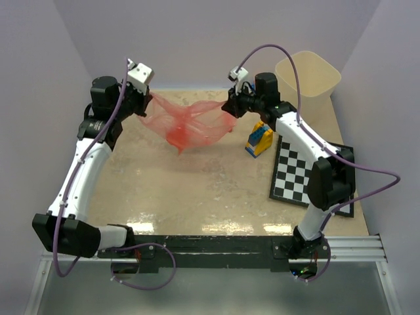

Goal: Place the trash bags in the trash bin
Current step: Unfold the trash bag at the center of the board.

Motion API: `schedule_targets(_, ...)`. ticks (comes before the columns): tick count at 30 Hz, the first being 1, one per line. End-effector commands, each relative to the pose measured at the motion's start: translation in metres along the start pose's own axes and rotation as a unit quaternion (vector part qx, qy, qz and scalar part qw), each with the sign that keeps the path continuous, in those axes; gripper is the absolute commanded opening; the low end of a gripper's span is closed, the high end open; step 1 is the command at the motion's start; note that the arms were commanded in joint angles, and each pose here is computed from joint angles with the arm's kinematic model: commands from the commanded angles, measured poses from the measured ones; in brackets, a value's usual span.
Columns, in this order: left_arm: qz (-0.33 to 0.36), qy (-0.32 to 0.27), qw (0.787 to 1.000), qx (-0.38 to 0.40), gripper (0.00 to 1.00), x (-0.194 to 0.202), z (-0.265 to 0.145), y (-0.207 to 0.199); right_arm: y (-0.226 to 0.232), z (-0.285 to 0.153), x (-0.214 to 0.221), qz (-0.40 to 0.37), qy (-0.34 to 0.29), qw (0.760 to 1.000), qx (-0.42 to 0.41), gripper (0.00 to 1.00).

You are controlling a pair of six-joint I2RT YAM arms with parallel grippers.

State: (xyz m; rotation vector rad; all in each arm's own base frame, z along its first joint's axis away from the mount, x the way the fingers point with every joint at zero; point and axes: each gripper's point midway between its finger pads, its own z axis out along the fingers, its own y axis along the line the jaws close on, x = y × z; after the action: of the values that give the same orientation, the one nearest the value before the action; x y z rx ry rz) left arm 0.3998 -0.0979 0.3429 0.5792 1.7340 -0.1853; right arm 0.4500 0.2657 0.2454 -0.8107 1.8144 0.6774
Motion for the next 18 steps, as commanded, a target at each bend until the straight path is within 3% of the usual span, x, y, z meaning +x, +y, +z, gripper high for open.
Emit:
schedule_targets(1,-0.037,0.008,0.999,-0.027,0.00,-0.006,0.012,0.014,0.007,-0.011,-0.052,-0.042,-0.039,0.998,-0.015,0.04)
schedule_targets(4,-0.060,0.009,0.998,0.004,0.00,-0.011,0.027,0.008,0.011,-0.004,-0.082,-0.065,-0.051,0.995,-0.049,0.00)
schedule_targets(6,-0.058,-0.028,0.998,-0.003,0.00,-0.046,0.036,0.019,0.007,-0.001,-0.111,-0.066,-0.075,0.994,-0.049,0.00)
schedule_targets(9,-0.058,-0.073,0.994,-0.053,0.00,-0.094,0.052,0.052,-0.021,0.006,-0.154,-0.078,-0.116,0.990,0.013,0.00)
schedule_targets(11,-0.058,-0.108,0.987,-0.101,0.00,-0.124,0.059,0.078,-0.045,-0.006,-0.199,-0.080,-0.184,0.976,0.083,0.00)
schedule_targets(12,-0.057,-0.131,0.982,-0.122,0.00,-0.141,0.059,0.089,-0.048,-0.020,-0.225,-0.083,-0.229,0.964,0.106,0.00)
schedule_targets(15,-0.049,-0.245,0.959,-0.135,0.00,-0.218,0.039,0.103,-0.038,-0.086,-0.314,-0.114,-0.399,0.896,0.155,0.01)
schedule_targets(18,-0.036,-0.383,0.917,-0.106,0.00,-0.296,-0.012,0.089,0.007,-0.165,-0.383,-0.119,-0.544,0.817,0.150,0.03)
